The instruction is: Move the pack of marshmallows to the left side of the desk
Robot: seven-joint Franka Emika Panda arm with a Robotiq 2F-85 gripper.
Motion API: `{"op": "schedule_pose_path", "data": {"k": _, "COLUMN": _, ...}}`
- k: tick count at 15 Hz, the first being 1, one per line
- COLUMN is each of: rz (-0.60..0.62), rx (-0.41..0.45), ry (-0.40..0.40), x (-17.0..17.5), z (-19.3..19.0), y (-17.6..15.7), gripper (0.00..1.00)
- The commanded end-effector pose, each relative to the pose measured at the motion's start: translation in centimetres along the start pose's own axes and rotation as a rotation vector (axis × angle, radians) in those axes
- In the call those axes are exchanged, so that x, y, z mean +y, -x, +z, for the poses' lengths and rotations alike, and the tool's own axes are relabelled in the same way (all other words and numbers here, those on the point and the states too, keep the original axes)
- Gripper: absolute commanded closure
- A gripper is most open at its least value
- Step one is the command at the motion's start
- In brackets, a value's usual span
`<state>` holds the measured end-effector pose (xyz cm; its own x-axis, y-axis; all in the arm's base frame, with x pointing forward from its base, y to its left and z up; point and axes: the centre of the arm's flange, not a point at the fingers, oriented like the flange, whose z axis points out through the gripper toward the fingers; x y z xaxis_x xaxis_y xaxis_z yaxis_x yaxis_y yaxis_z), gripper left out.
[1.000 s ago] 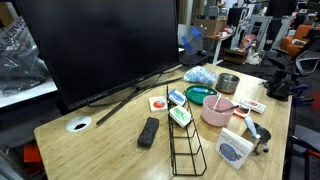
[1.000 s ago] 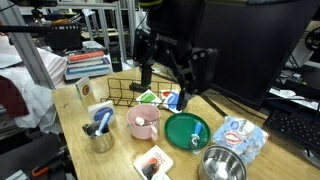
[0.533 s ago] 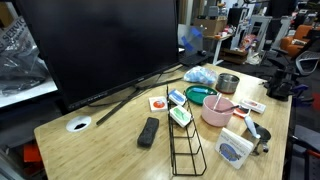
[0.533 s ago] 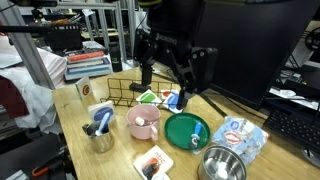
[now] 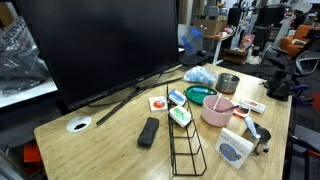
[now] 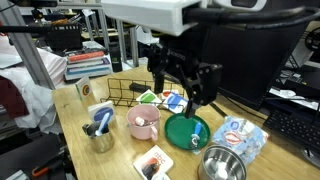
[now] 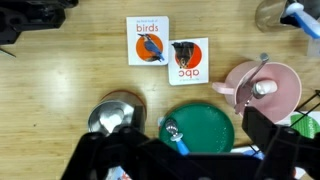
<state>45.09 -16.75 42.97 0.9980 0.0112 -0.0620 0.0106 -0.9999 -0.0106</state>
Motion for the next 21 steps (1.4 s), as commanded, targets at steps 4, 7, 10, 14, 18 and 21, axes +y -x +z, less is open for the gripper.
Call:
{"op": "schedule_pose_path", "data": {"k": 4, "rz": 0.008, "rx": 0.016, "ry": 0.014, "x": 0.2, "z": 1.7, "y": -1.3, "gripper": 0.0}}
{"op": "schedule_pose_path", "data": {"k": 7, "rz": 0.009, "rx": 0.022, "ry": 0.014, "x": 0.2, "z": 1.3, "y": -1.1, "gripper": 0.0}}
{"op": "schedule_pose_path", "data": {"k": 10, "rz": 0.011, "rx": 0.03, "ry": 0.02, "x": 0.3, "z": 1.3, "y": -2.1, "gripper": 0.0}}
{"op": "schedule_pose_path", "data": {"k": 14, "rz": -0.015, "rx": 0.048, "ry": 0.017, "x": 0.0, "z": 1.6, "y": -6.3, "gripper": 0.0}}
{"op": "schedule_pose_path", "data": {"k": 18, "rz": 0.026, "rx": 0.088, "ry": 0.042, "x": 0.5, "z": 3.9, "y": -11.5, "gripper": 0.0}}
{"op": "schedule_pose_path", "data": {"k": 21, "rz": 0.068, "rx": 0.088, "ry": 0.039, "x": 1.6, "z": 6.4, "y": -14.5, "gripper": 0.0}}
